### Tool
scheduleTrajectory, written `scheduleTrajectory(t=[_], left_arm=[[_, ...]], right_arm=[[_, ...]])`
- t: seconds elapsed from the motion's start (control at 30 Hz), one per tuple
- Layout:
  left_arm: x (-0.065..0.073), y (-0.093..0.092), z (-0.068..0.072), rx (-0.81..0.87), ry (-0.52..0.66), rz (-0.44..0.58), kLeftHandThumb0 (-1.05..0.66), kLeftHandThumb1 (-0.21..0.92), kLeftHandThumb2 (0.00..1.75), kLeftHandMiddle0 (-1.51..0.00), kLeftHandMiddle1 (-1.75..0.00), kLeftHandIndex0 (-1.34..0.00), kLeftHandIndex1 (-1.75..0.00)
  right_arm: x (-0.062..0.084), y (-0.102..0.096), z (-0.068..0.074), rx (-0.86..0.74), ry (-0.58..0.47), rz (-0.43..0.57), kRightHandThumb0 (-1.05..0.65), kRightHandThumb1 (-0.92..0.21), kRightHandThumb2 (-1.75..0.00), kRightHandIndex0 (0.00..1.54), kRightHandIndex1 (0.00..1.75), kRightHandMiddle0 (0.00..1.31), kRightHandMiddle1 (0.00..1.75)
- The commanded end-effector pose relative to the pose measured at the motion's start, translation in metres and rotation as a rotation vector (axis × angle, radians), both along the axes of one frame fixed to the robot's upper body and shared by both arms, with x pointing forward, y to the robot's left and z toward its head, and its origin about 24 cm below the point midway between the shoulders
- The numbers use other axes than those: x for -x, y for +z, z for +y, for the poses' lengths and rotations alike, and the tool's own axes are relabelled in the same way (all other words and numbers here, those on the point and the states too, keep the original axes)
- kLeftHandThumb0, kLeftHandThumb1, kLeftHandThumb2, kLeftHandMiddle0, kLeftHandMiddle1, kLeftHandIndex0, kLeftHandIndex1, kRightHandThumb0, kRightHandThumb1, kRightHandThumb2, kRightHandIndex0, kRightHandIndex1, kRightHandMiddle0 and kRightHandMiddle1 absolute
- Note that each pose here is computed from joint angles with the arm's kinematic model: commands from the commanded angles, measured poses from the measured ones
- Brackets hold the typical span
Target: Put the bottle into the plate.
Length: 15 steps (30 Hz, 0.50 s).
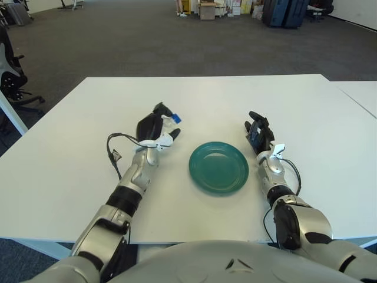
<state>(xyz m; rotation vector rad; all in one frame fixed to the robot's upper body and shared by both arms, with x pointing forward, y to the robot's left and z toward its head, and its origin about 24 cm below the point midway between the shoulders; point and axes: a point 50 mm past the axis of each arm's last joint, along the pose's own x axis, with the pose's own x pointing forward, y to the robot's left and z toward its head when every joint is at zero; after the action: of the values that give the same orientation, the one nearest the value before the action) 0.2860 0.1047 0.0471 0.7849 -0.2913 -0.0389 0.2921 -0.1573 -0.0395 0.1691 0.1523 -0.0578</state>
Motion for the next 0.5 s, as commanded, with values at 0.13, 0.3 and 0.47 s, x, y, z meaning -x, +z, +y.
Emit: scheduleTrajectory(t=[0.13,0.3,0.47], left_arm=[[0.010,0.010,-0.038,-0.016,-0.258,-0.078,-0.46,0.32,1.31,-1.20,-1.75,-0.60,-1.75],[0.014,0.008,-0.050,-0.057,-0.377,-0.056,-0.46,0.32,1.31,-1.19,-1.75,-0.60,-1.75],[0.022,0.007,-0.066,-0.085,-0.501,-0.040,-0.46,0.33,1.29,-1.17,-1.75,-0.59,-1.75]], right_arm=[[0.018,-0.025,0.004,-0.026,-0.007,0.148,-0.78,-0.92,-0.91,0.32,0.00,0.00,0.76],[0.019,-0.026,0.004,-0.034,-0.011,0.155,-0.79,-0.92,-0.91,0.32,0.00,0.00,0.76],[0.020,-0.027,0.003,-0.038,-0.021,0.163,-0.78,-0.92,-0.90,0.32,0.00,0.00,0.75]])
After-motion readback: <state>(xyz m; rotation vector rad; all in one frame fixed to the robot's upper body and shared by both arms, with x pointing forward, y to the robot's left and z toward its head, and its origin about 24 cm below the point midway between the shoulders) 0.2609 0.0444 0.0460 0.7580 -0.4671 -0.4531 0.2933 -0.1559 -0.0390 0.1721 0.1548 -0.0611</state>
